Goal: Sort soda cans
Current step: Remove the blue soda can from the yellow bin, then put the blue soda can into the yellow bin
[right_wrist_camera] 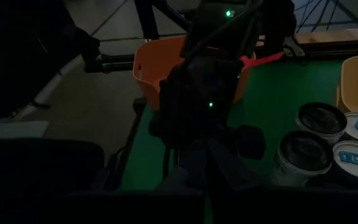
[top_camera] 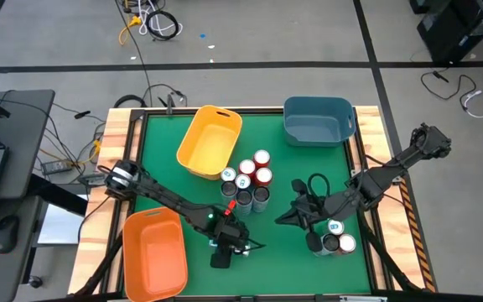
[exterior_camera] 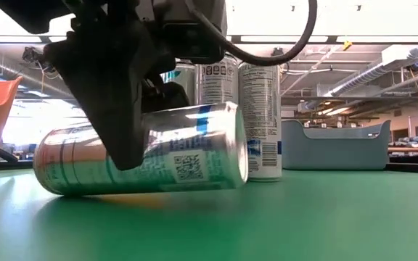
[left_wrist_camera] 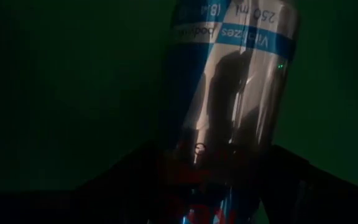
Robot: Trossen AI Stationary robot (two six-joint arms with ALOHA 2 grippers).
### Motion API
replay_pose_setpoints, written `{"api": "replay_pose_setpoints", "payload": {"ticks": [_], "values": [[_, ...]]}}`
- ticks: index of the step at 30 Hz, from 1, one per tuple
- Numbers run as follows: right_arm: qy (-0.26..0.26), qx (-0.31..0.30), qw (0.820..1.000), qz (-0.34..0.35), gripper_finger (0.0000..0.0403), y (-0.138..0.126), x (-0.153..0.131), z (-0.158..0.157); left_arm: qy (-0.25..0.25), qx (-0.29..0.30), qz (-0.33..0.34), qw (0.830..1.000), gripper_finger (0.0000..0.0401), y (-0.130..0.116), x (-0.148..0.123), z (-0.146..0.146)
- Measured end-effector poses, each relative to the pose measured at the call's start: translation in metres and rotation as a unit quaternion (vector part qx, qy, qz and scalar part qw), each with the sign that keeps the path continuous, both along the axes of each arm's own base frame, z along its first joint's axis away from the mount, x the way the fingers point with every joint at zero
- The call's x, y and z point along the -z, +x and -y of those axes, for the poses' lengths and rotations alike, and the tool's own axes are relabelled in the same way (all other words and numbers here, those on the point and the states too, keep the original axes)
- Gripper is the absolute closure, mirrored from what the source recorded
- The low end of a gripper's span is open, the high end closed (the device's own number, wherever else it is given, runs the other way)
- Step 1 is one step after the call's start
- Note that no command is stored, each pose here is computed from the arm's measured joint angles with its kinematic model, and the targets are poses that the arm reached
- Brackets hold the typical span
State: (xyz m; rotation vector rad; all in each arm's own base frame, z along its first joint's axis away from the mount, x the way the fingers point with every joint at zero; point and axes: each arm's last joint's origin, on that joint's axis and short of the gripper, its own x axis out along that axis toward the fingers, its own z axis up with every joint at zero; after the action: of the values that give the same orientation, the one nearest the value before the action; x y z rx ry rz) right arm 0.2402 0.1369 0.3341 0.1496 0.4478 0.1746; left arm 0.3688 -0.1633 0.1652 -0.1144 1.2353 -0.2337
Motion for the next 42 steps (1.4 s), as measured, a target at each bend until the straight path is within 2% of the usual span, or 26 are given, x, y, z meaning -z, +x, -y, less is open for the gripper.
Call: {"api": "replay_pose_setpoints", "payload": {"ticks": [2,6,9,16,22,26,31,35,38,40,42], "values": [[0.0,0.0,1.0,0.0,0.0402,0.0,0.0,0.0,-0.004,0.0,0.008,1.0,0.0158,0.002,0.0,0.001],[0.0,0.0,1.0,0.0,0.0402,0.0,0.0,0.0,-0.008,-0.005,0.02,1.0,0.0094,0.004,0.0,0.002],[0.0,0.0,1.0,0.0,0.0402,0.0,0.0,0.0,-0.007,-0.008,0.034,0.999,0.0067,0.006,-0.001,0.003],[0.0,0.0,1.0,0.0,0.0398,0.0,0.0,0.0,0.001,-0.009,0.043,0.999,0.0057,0.008,-0.003,0.002],[0.002,0.011,1.0,0.024,0.0366,0.002,-0.013,0.001,0.007,0.02,0.047,0.999,0.0066,0.015,-0.032,0.007],[0.0,0.009,0.999,0.05,0.0341,0.002,-0.03,0.002,0.034,0.033,0.083,0.995,0.0093,0.011,-0.055,0.014],[-0.007,0.003,0.998,0.07,0.0319,0.001,-0.044,0.003,0.107,0.031,0.149,0.982,0.0152,-0.006,-0.084,0.024],[-0.007,0.003,0.997,0.076,0.0311,0.003,-0.046,0.002,0.136,0.023,0.196,0.971,0.022,-0.02,-0.106,0.034],[-0.014,-0.002,0.997,0.072,0.0308,0.013,-0.039,-0.004,0.15,0.025,0.215,0.965,0.0283,-0.032,-0.11,0.043],[-0.021,-0.007,0.998,0.061,0.0308,0.024,-0.033,-0.01,0.146,0.021,0.235,0.961,0.0325,-0.043,-0.109,0.047],[-0.03,-0.012,0.998,0.046,0.0308,0.037,-0.028,-0.019,0.117,0.009,0.267,0.957,0.0366,-0.053,-0.106,0.049]]}}
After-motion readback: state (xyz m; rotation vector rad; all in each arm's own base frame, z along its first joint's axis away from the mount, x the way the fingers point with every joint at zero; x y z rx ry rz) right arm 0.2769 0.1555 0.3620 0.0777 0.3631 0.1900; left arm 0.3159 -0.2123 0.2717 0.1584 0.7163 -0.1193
